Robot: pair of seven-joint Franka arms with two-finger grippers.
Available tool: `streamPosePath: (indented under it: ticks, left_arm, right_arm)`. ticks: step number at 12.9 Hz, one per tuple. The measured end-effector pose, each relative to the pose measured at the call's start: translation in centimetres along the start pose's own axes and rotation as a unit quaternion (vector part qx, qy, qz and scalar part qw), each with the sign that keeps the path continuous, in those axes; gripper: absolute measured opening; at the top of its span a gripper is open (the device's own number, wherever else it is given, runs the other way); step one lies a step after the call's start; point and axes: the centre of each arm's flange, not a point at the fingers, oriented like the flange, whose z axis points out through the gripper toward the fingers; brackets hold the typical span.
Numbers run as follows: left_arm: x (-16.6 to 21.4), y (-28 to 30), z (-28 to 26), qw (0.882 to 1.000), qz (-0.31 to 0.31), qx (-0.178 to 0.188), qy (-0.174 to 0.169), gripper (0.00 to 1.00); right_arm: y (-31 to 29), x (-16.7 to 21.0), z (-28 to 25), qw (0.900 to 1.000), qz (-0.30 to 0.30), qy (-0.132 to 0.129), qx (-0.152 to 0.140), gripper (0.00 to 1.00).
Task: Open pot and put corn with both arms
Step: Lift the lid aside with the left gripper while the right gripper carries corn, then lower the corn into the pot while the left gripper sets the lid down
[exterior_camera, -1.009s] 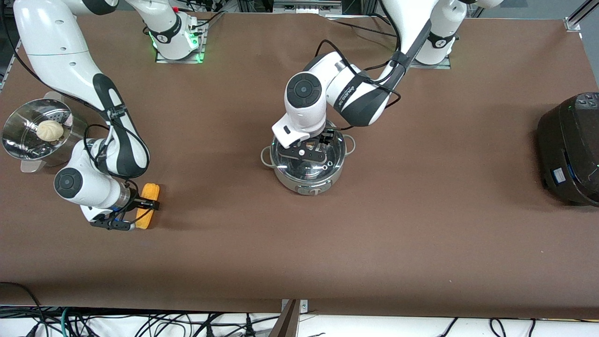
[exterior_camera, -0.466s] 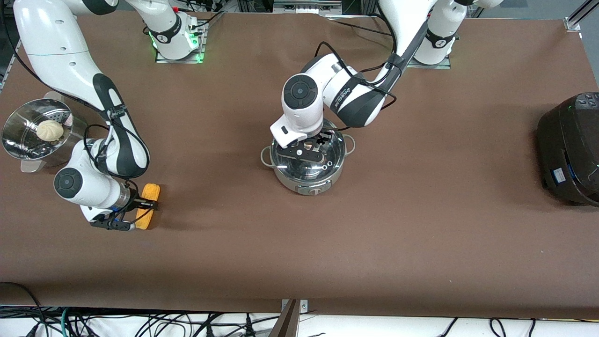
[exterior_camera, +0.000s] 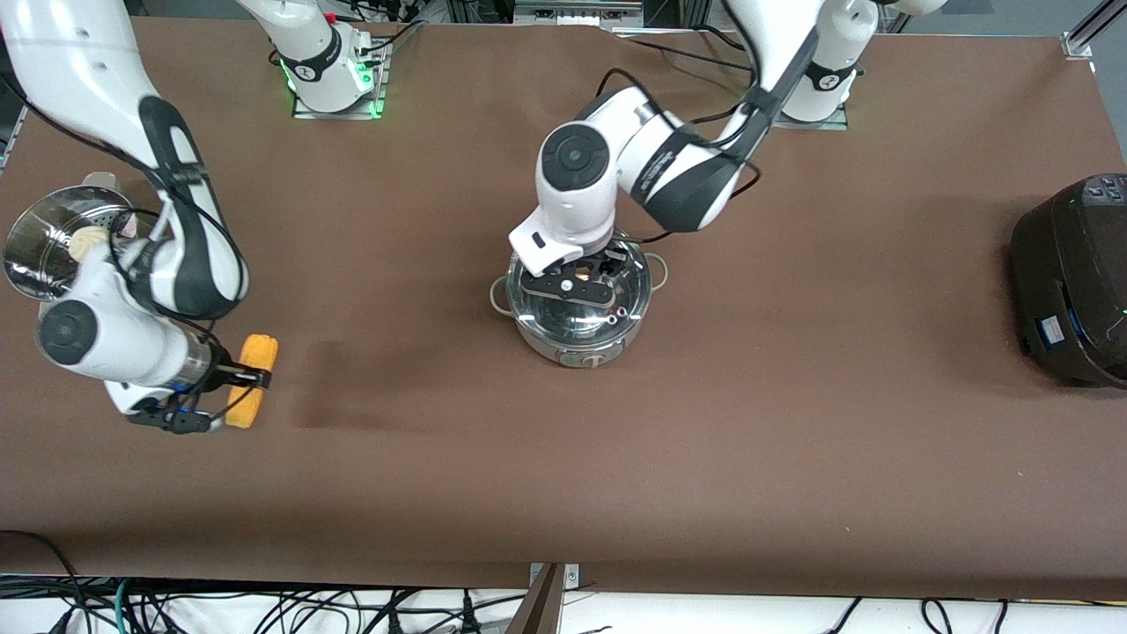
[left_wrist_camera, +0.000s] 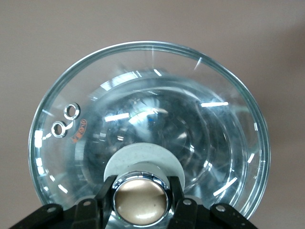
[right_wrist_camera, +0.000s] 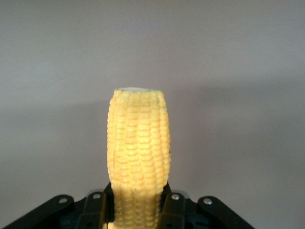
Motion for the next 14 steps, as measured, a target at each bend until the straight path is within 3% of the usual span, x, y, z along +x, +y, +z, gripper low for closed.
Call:
streamPosePath:
  ticks: [3,6,9,12,14]
  left_arm:
    - [0.8,-11.7,-8.4,0.999,-0.019,0.022,-0.033,0.5]
    - [0.3,-22.2,-11.3,0.994,-0.013,0.043,-0.096,0.5]
    - [2.4,-32.2,-6.6,0.991,-0.01,0.036,-0.126,0.5]
    - [3.9,-39.8,3.8,0.994,0.003,0.026,-0.104,0.5]
    - [2.8,-42.3,10.8,0.996,0.011,0.016,-0.087,0.5]
  right_arm:
    - [-5.0,-2.8,-9.6,0.999,-0.036,-0.016,0.018,0.33]
    - [-17.5,-7.4,-13.5,0.997,-0.044,-0.022,0.053,0.33]
    - [-29.3,-11.7,-12.2,0.996,-0.037,-0.006,0.086,0.33]
    - [-37.2,-14.9,-7.2,0.994,-0.036,-0.013,0.099,0.33]
    - [-41.1,-17.0,-4.3,0.995,-0.022,-0.005,0.094,0.33]
